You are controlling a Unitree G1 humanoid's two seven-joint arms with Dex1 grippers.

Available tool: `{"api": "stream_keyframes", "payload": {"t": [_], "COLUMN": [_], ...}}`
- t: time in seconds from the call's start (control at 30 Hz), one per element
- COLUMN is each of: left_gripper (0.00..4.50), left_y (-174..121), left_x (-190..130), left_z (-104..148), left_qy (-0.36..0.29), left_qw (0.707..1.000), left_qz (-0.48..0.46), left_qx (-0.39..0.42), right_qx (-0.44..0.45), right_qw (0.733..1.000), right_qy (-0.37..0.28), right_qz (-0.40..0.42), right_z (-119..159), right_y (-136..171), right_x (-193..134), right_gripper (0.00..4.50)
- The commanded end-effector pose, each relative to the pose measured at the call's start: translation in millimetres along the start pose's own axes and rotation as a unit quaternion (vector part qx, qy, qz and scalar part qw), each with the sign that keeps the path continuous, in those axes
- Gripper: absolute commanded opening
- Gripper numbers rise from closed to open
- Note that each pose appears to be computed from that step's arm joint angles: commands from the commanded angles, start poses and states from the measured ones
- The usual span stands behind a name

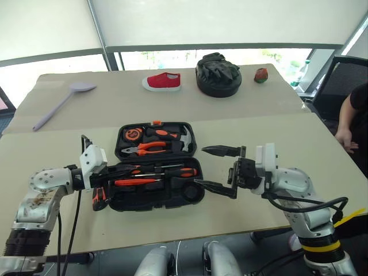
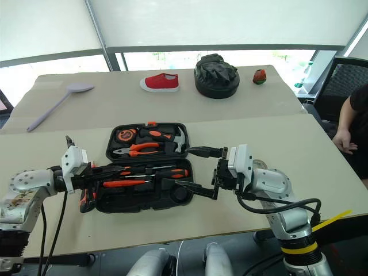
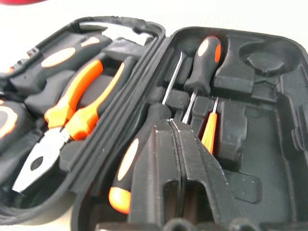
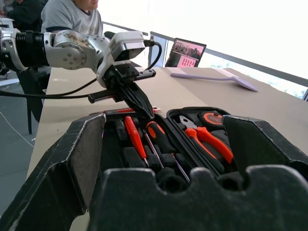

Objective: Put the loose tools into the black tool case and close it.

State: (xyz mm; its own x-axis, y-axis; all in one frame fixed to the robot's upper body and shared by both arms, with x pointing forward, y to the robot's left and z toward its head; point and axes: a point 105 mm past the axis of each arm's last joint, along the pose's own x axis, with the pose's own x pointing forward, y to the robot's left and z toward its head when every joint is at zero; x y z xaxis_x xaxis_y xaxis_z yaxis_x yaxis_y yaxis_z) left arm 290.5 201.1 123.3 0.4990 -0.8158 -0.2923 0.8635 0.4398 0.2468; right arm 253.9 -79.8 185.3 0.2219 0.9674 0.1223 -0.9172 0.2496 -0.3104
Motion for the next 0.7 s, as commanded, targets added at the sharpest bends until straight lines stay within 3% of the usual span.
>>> {"api": "stream_keyframes", "payload": {"t": [0.03,0.37,0.7], "left_gripper": [0.05,0.05,0.05], "left_y": [-1.1,-13.4,-11.6], "left_x": [4.6,-1.1,-2.3], "left_z": [-7.3,-21.2,-8.9], "left_qy": [0.034,0.079,0.033], "left_qw": [0.999,0.994,0.998], "left_qz": [-0.011,-0.068,-0.05], "left_qx": [0.03,0.014,0.024], "right_qx": [-0.017,-0.014,-0.009], "right_qw": [1.0,1.0,1.0], "right_qy": [-0.014,-0.019,-0.022], "right_qz": [0.007,-0.001,-0.011], "right_z": [10.8,11.1,8.6], "right_y": [-1.0,-0.8,-1.6], "right_x": [2.0,2.4,2.9], "right_gripper": [4.5,4.5,4.5]}}
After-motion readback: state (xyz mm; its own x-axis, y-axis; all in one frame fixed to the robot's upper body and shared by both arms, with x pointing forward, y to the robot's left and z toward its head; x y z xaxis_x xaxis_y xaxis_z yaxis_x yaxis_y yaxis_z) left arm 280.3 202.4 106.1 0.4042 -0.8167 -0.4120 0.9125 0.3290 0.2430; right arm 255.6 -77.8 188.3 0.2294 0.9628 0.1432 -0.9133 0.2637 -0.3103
